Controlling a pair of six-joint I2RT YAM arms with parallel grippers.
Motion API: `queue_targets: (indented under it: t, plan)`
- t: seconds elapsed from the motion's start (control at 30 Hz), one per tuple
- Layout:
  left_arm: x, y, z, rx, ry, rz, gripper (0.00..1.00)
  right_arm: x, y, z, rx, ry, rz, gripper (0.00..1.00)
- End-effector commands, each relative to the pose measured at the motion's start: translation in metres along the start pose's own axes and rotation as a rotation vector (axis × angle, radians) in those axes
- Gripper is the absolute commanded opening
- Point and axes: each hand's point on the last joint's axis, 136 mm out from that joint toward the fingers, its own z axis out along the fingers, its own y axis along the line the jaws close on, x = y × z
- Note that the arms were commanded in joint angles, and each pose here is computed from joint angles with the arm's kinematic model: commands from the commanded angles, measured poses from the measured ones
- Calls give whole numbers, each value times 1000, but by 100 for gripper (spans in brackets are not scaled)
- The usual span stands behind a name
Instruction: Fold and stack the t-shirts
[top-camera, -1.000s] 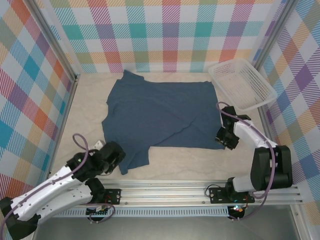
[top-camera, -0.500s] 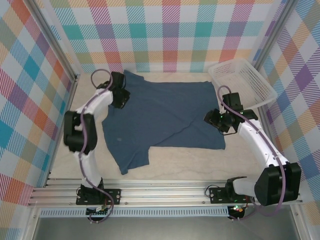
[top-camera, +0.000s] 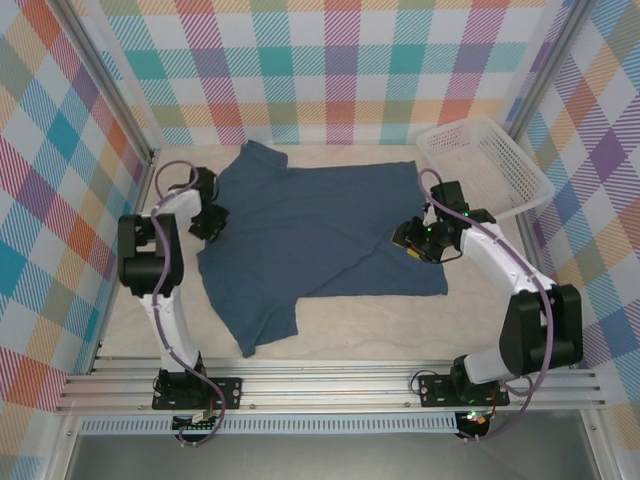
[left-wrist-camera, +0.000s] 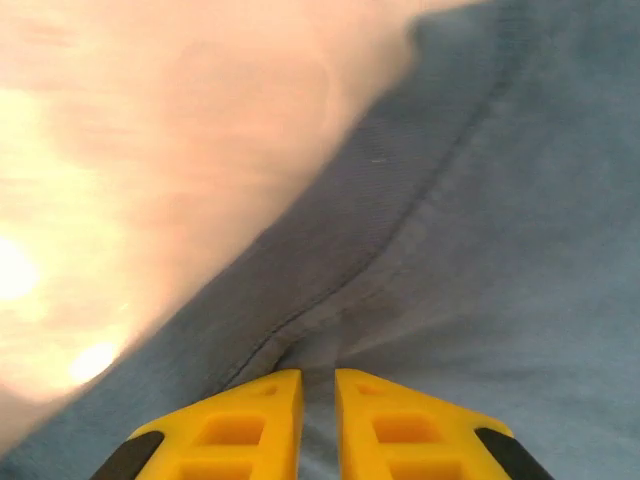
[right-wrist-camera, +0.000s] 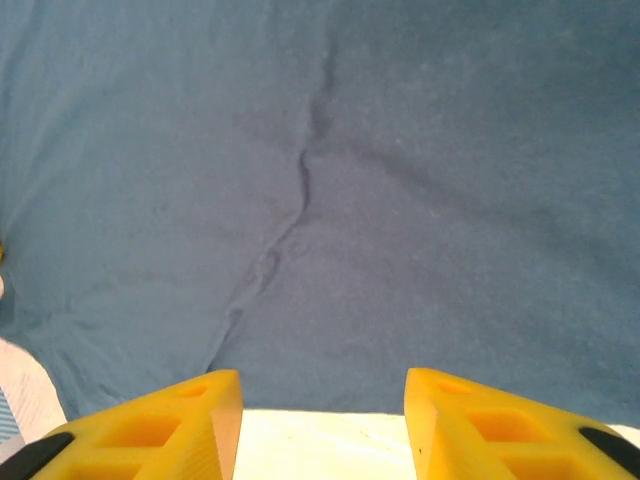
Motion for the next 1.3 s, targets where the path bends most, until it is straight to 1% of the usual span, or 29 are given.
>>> queue_targets:
  t: [0.0, 0.07, 0.13, 0.17, 0.27, 0.33, 0.37, 0.43, 0.5, 0.57, 0.73, 0.83, 0.9, 1.0, 1.1, 1.13, 1.27]
  plan:
    - [-3, 20, -4, -21, 2, 41, 19, -7, 22, 18, -46, 26, -35, 47]
    - [-7, 16, -13, -38, 6, 48, 19, -9, 20, 35, -11, 55, -24, 46]
    - [-17, 18, -28, -69, -30, 33, 19, -14, 17, 48, 23, 67, -16, 46]
    - [-21, 15, -33, -56, -50, 24, 20, -16, 17, 52, 33, 67, -14, 46]
    - [-28, -15, -51, 46, -74, 30, 26, -24, 13, 59, 73, 55, -8, 46]
    - [-27, -41, -62, 99, -82, 72, 30, -32, 3, 60, 131, 26, -7, 45]
    - [-25, -51, -64, 114, -78, 89, 30, -35, 0, 61, 145, 13, -10, 45]
    - [-16, -68, -56, 132, -27, 110, 30, -45, -5, 64, 165, -11, -16, 45]
    - [-9, -71, -40, 89, 24, 125, 30, -51, -6, 72, 173, -1, -24, 44]
    - [-4, -71, -23, 53, 52, 135, 29, -57, -5, 82, 176, 17, -28, 43]
    - [5, -76, 15, 20, 129, 137, 25, -68, -17, 103, 226, 54, 16, 42]
    - [8, -87, 36, 26, 169, 155, 22, -72, -24, 112, 255, 83, 50, 42]
    - [2, -100, 44, 39, 170, 173, 21, -74, -26, 117, 263, 108, 67, 42]
    - [-11, -129, 54, 99, 155, 182, 21, -80, -28, 126, 281, 149, 97, 42]
    - [-26, -154, 64, 144, 129, 184, 20, -92, -29, 132, 293, 157, 115, 42]
    - [-34, -164, 64, 171, 111, 182, 20, -97, -29, 133, 297, 154, 121, 42]
    - [-64, -185, 63, 262, 35, 159, 23, -112, -28, 142, 299, 158, 134, 42]
